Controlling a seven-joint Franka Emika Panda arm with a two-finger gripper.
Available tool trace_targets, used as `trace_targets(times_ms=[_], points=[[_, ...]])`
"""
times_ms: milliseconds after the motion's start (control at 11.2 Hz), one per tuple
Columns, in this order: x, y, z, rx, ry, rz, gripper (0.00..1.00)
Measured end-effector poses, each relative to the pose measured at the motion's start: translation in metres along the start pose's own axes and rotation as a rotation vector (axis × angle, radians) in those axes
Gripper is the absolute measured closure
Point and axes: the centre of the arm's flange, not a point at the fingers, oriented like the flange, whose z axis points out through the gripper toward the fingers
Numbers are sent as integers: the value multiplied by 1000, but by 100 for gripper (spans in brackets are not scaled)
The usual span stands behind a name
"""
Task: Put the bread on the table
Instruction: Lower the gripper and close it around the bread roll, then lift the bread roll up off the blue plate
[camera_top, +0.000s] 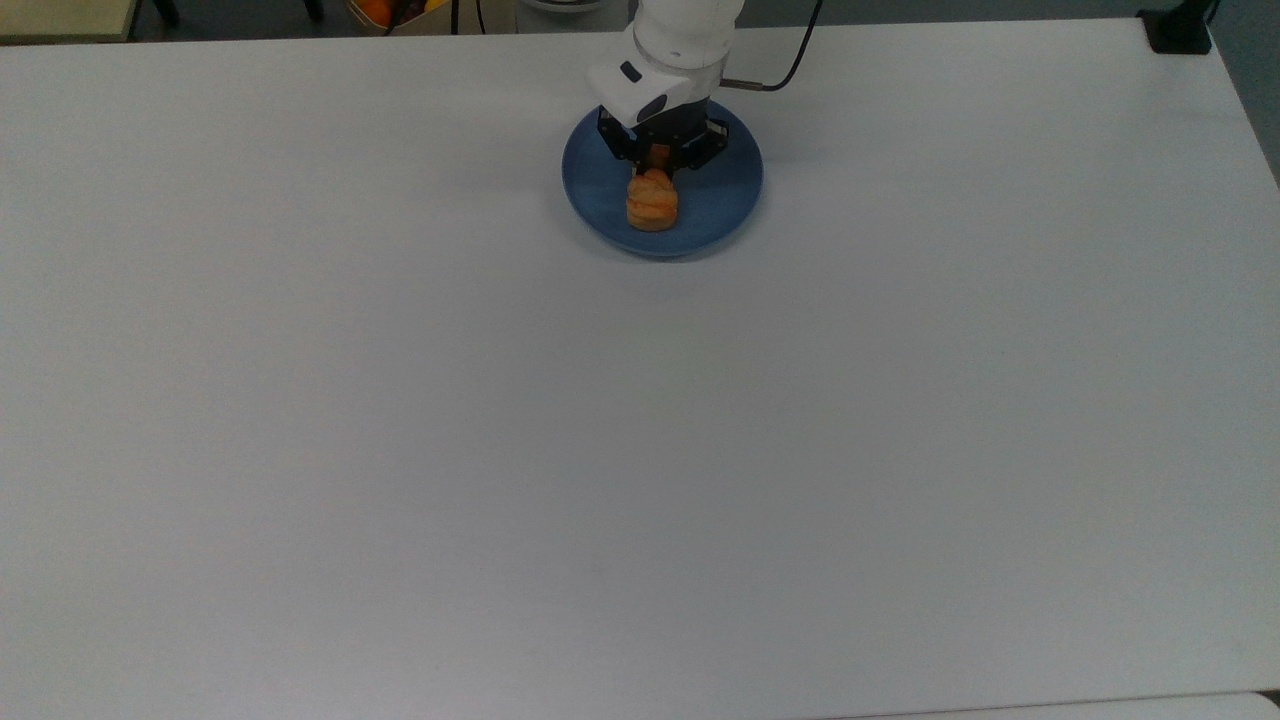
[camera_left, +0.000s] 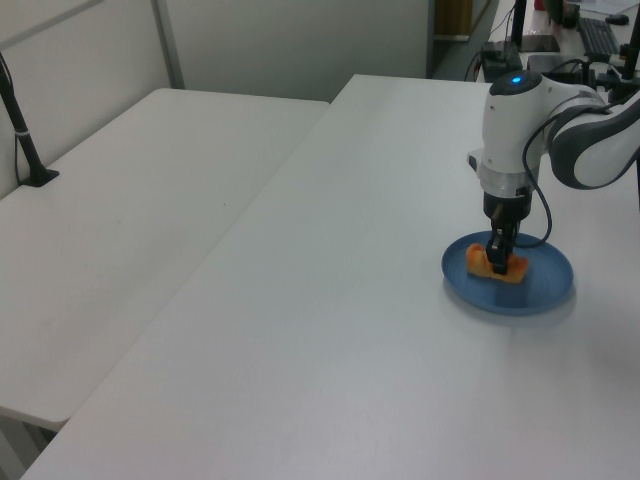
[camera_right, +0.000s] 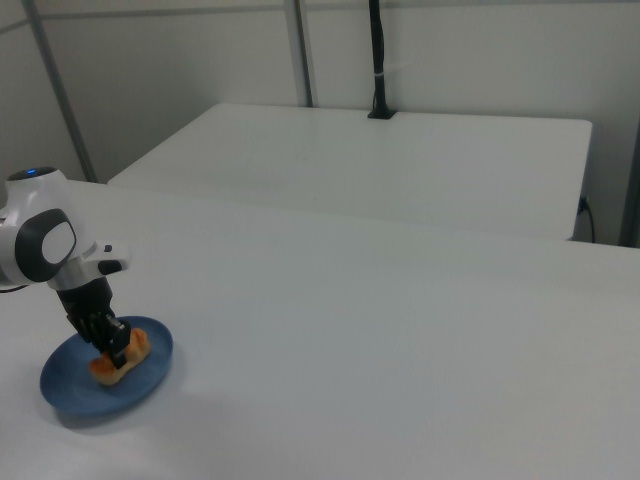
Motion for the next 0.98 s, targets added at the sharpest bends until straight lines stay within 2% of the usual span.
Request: trace_targets(times_ms=[89,268,626,983], points=[[0,0,0,0,0,0,85],[0,0,0,0,1,1,90],[4,-1,-8,3,11,4,90],[21,6,-68,-31,-24,28,90]])
